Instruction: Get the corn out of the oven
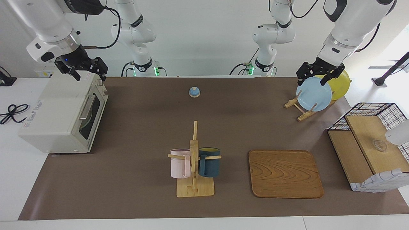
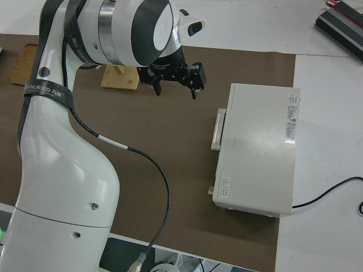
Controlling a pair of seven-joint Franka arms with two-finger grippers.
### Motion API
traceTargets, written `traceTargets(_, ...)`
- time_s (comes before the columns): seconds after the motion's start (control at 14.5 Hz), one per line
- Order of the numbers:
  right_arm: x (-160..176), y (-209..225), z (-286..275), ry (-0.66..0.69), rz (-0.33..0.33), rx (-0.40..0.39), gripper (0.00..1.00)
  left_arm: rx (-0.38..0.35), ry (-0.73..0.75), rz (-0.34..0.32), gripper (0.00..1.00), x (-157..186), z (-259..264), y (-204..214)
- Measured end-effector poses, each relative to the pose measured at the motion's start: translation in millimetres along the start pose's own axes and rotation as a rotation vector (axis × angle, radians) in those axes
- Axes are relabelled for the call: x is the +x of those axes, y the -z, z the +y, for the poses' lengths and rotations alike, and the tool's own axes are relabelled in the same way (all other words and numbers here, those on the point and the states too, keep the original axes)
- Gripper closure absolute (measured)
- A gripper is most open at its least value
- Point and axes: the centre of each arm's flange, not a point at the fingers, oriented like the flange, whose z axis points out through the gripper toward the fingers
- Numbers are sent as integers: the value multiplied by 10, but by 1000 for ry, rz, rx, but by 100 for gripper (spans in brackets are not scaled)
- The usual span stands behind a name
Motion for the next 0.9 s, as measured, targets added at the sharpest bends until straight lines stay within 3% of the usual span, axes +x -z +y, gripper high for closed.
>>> traceTargets(0.55, 1, -235, 42, -13, -1, 3, 4, 0, 0, 0, 0, 0, 0, 0)
traceTargets(0.9, -102, -898, 375, -74, 47, 13, 59, 0, 0, 0, 0, 0, 0, 0)
